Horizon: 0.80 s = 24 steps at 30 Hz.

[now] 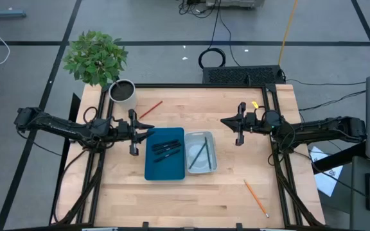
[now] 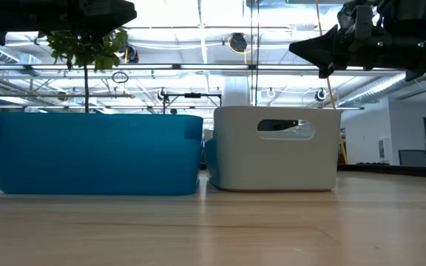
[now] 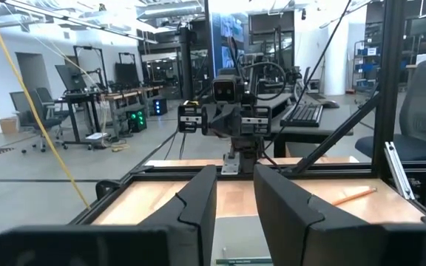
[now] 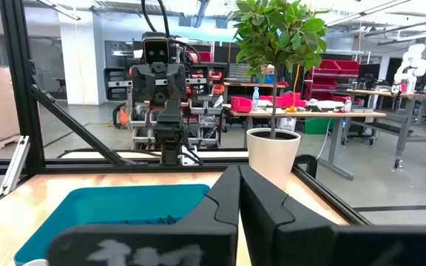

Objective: Sort pens & pencils
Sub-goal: Put the orange pencil into the white bin

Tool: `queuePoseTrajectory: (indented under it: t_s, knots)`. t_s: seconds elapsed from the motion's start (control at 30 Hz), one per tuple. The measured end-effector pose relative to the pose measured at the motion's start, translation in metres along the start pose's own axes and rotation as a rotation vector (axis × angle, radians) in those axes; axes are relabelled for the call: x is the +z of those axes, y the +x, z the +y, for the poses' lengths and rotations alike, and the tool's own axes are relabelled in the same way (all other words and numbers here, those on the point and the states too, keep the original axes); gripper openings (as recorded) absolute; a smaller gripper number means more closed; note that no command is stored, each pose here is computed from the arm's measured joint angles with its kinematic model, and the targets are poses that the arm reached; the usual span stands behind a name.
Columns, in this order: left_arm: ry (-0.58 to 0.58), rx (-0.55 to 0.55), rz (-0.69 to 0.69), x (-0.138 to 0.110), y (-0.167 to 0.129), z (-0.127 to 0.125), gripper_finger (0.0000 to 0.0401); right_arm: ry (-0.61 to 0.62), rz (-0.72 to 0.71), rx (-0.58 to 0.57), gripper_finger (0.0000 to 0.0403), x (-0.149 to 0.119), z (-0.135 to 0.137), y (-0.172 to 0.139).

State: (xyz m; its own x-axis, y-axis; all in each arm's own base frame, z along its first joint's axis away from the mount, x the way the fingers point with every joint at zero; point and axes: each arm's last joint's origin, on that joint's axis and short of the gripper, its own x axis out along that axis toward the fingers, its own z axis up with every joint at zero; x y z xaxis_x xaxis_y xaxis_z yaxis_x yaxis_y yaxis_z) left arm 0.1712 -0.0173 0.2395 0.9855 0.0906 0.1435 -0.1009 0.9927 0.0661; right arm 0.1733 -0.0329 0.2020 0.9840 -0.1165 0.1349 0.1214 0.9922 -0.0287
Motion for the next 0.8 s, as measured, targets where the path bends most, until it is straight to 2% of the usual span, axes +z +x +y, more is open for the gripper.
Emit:
queuePoseTrajectory:
  t_s: [0.17,0.27,0.4,0.47,0.57,0.67,0.8]
  knots:
    - [0.001,0.000,0.001,0.000,0.000,0.000,0.0097,0.041,0.026,0.010,0.0016,-0.002,0.002,0.000]
    - [0.008,0.000,0.001,0.000,0.000,0.000,0.0097,0.065,0.028,0.056,0.0057,-0.002,0.010,0.000]
    - [0.023,0.000,0.001,0.000,0.000,0.000,0.0097,0.078,0.092,0.143,0.0132,0.004,0.026,0.008]
    - [0.025,0.000,0.002,0.000,0.000,0.000,0.0097,0.081,0.211,0.191,0.0161,0.006,0.036,0.014]
    - [0.027,0.000,0.007,-0.001,0.000,0.000,0.0097,0.114,0.502,0.209,0.0183,0.005,0.052,0.015]
    - [0.037,0.000,0.015,-0.001,0.000,0.000,0.0097,0.184,0.729,0.166,0.0184,0.009,0.067,0.007]
    - [0.040,0.007,0.018,-0.002,0.000,0.000,0.0097,0.322,0.933,0.136,0.0169,0.007,0.086,-0.010]
